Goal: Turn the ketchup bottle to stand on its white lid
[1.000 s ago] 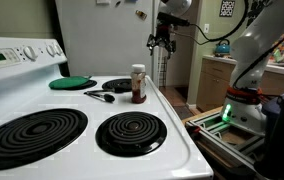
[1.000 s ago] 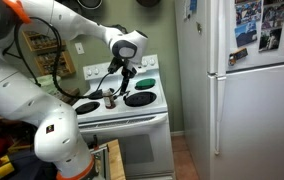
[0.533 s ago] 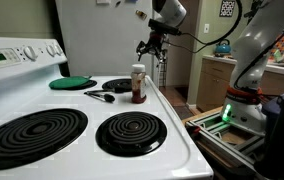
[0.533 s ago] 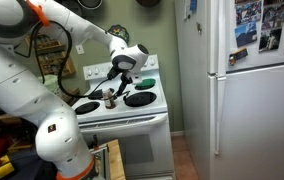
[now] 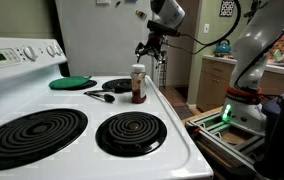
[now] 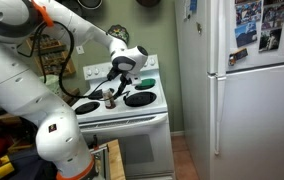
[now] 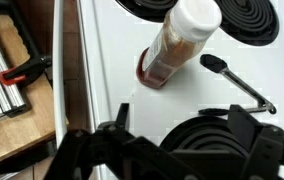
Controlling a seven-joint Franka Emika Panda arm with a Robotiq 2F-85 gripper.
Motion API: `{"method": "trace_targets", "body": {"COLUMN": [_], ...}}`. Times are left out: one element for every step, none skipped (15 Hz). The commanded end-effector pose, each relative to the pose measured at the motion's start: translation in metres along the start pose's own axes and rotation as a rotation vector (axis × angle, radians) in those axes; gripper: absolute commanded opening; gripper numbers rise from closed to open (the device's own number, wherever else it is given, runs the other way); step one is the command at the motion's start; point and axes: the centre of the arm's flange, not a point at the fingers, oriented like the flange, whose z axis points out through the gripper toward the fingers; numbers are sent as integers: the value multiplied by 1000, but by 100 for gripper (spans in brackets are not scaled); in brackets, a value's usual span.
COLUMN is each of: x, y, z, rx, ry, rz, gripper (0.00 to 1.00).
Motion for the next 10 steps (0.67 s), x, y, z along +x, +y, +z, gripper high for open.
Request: {"method": "trace_targets", "body": {"x": [2,2,2,4,5,6,7,9,12,16], "y": [-10,-11,-11,-11,-11,-11,-11,-11,-11,-11], "z": [30,38,44,50,54,58,62,68,72,76], "rx": [-17,-20,-19,-11,-7,5,18,28,38,45], "ry": [-71,-74,-89,-100,-119,-135,-158,-174,-198,-220], "rz": [-1,15,23,36,38,55,67,92,104,117], "gripper": [100,100,100,100,100,100,100,100,100,100]}}
